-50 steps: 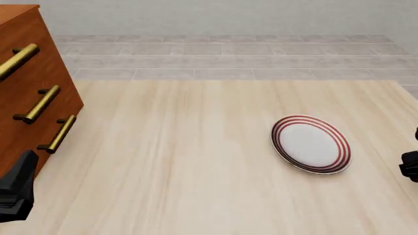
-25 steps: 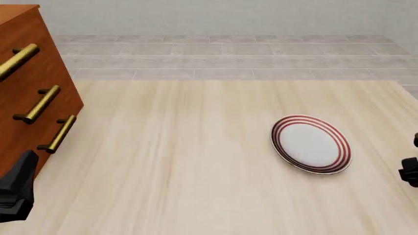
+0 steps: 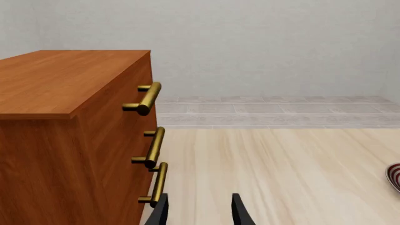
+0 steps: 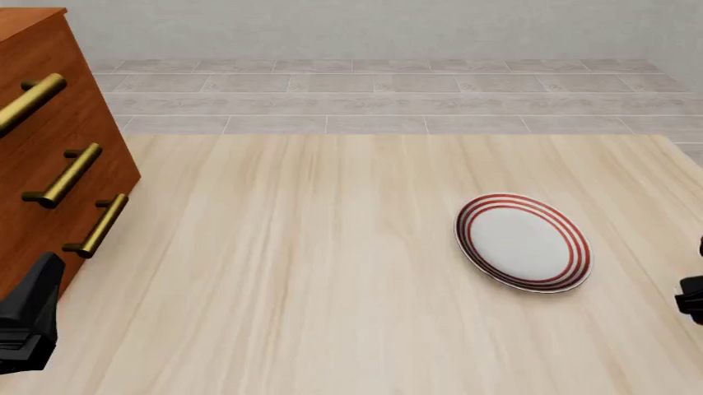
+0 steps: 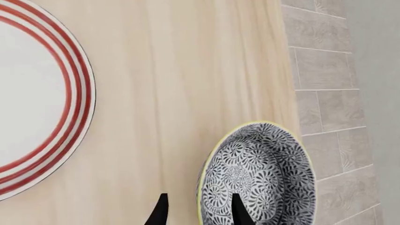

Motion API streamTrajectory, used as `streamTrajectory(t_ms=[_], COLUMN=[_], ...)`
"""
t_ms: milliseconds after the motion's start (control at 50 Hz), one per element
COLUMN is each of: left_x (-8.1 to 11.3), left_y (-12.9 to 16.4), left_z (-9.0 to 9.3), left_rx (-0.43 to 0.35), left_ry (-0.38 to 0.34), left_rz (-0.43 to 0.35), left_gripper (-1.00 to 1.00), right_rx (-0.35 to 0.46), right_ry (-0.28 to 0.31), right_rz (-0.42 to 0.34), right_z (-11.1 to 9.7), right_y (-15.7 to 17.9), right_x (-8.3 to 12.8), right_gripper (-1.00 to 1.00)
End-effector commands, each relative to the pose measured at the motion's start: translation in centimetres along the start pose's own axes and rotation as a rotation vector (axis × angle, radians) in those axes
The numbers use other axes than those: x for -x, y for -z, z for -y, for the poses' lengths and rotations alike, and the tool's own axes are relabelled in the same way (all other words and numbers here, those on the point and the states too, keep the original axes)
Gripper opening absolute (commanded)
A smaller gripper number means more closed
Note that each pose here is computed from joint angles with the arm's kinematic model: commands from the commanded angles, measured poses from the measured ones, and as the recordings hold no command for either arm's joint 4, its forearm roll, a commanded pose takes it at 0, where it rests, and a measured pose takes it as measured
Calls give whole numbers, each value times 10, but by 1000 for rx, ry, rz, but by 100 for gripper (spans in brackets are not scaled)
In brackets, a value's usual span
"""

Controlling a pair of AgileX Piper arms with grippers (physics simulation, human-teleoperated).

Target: Put the bowl on top of the cabinet.

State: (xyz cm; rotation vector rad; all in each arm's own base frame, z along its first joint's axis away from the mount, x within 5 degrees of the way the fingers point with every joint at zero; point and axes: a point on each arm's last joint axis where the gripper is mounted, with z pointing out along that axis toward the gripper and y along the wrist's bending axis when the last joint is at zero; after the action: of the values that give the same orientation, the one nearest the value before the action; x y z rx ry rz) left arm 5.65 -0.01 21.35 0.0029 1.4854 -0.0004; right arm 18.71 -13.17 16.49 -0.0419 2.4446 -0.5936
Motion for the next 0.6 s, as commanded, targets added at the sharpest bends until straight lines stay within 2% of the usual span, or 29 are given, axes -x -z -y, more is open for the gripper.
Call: streamTrajectory(t_ms=[20, 580, 600], left_x=[0, 0, 0], left_y=[0, 0, 0], left_z=[0, 0, 0], left_rx=[0, 0, 0], left_ry=[0, 0, 0], left_rz=[0, 0, 0], left_gripper=[100, 100, 100], right_rx=[-3, -7, -7], right_ry=[-4, -21, -21], right_rz=[-17, -44, -44], right_z=[1, 4, 4], right_y=[-8, -28, -28], right_x=[-6, -13, -13], right_gripper=[100, 100, -100])
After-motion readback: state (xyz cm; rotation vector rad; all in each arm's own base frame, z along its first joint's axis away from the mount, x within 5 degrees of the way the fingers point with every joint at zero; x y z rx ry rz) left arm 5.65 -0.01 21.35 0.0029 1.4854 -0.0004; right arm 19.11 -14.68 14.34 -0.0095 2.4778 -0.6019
